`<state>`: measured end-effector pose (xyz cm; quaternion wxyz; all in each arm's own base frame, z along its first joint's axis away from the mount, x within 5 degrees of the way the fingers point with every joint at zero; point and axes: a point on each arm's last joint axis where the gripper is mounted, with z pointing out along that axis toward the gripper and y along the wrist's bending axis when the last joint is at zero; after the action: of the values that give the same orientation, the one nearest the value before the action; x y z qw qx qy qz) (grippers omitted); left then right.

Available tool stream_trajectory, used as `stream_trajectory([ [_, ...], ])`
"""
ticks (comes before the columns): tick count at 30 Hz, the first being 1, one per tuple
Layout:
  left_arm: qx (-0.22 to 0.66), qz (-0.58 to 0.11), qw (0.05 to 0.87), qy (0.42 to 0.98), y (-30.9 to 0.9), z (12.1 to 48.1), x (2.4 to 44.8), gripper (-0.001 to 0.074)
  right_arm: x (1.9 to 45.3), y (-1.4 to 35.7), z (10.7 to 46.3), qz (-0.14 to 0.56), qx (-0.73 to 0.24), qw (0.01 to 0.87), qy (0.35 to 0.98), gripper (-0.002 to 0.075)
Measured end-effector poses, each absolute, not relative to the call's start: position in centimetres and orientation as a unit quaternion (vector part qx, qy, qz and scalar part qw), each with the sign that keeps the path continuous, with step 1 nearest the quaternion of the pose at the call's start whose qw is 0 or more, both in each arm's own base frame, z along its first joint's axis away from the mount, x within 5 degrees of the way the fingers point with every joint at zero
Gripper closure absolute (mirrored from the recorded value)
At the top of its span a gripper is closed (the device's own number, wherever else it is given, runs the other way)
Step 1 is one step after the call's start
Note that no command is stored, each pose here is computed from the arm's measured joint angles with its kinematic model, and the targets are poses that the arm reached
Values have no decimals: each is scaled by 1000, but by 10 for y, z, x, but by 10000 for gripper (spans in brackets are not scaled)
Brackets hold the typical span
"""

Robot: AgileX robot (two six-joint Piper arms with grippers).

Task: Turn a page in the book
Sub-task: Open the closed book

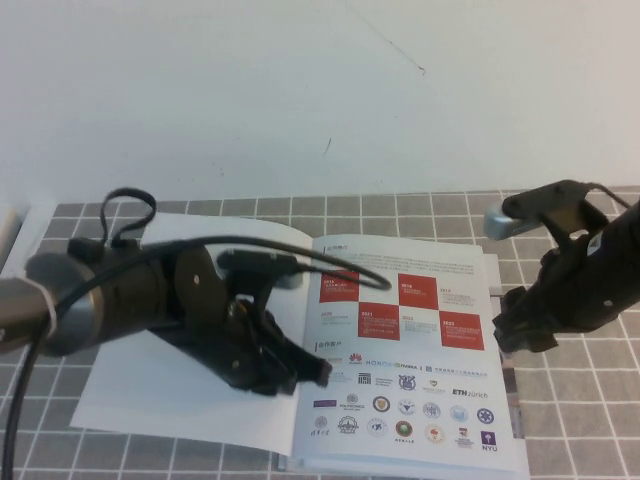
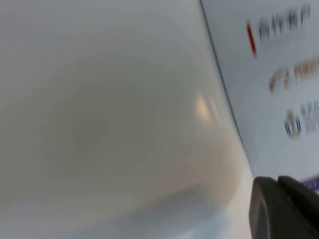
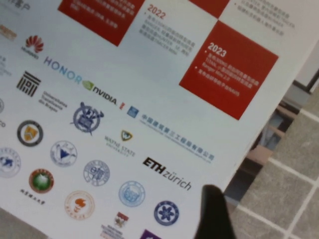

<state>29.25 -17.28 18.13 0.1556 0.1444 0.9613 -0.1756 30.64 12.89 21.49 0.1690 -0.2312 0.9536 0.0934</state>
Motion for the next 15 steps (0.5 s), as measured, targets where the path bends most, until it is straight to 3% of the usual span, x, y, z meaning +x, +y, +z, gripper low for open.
stream_trajectory([
  [5,137,-165,203,956,-164,192,313,739,313,132,193,101,-177,141,969,281],
  [15,116,-145,180,966,-158,151,329,739,319,139,158,128,-115,91,981,281],
])
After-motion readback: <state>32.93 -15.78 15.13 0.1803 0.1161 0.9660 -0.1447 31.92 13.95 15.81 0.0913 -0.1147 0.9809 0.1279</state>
